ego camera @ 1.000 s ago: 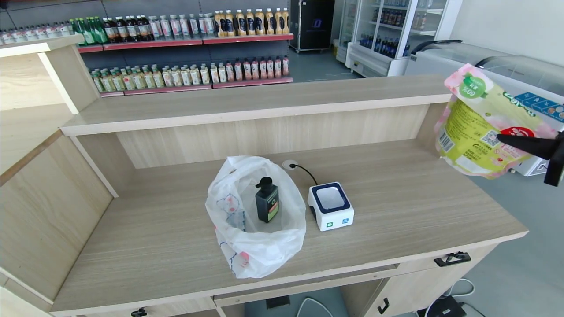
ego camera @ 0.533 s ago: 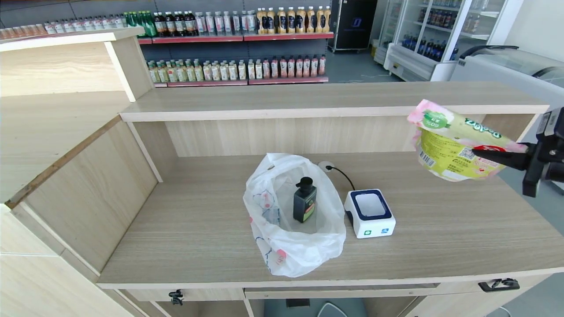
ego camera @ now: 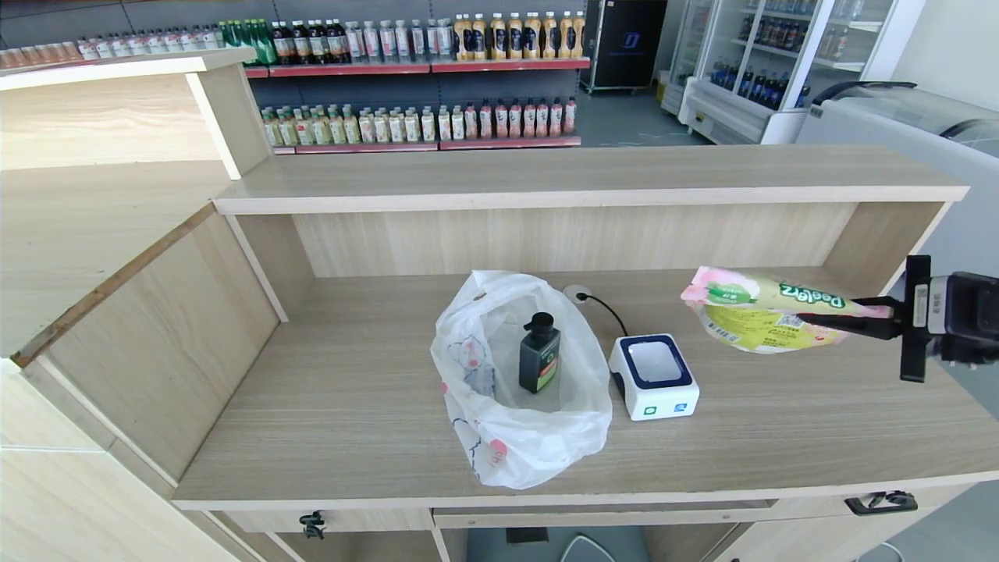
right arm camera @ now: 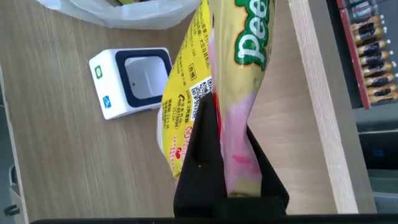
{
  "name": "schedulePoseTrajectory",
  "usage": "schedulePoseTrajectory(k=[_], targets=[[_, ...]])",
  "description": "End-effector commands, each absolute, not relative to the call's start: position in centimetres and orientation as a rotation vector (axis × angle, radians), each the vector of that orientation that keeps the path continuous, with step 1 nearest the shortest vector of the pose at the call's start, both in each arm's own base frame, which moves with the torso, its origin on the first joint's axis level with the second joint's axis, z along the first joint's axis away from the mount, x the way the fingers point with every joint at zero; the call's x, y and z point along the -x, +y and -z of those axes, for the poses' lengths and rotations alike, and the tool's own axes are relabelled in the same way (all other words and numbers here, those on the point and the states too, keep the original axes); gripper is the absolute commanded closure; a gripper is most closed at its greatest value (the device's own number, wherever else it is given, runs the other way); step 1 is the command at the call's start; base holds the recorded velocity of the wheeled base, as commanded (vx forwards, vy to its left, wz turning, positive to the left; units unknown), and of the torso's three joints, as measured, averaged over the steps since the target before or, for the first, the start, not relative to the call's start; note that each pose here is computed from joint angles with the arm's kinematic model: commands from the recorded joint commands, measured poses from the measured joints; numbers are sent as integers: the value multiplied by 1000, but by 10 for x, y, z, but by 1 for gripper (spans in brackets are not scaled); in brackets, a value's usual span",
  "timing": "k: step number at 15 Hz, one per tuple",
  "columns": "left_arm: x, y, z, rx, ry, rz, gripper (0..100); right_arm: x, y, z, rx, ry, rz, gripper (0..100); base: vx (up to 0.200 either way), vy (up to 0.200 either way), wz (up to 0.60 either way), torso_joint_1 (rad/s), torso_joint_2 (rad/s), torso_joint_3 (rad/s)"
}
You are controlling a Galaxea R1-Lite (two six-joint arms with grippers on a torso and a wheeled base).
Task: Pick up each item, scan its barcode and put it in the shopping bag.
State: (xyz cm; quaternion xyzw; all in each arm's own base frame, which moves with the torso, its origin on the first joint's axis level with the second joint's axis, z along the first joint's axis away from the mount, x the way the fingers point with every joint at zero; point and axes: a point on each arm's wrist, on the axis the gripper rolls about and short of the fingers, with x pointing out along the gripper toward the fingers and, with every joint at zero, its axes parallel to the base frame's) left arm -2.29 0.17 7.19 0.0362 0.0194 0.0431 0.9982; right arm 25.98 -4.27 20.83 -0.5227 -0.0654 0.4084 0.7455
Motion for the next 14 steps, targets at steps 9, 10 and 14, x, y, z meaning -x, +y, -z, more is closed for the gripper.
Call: schedulePoseTrajectory(k=[9,10,14], targets=[[23,2,-72,-72,38,-88,0,-289,-48,-209,1417,-274,-938,100,0,0,0,0,0,0],[23,2,-72,-72,38,-86,0,-293,-48,-209,1432,-286,-940,100,0,0,0,0,0,0],[23,2,-72,-72,38,-86,0,-304,-45,-208,1471,-317,-951,100,0,0,0,0,0,0]])
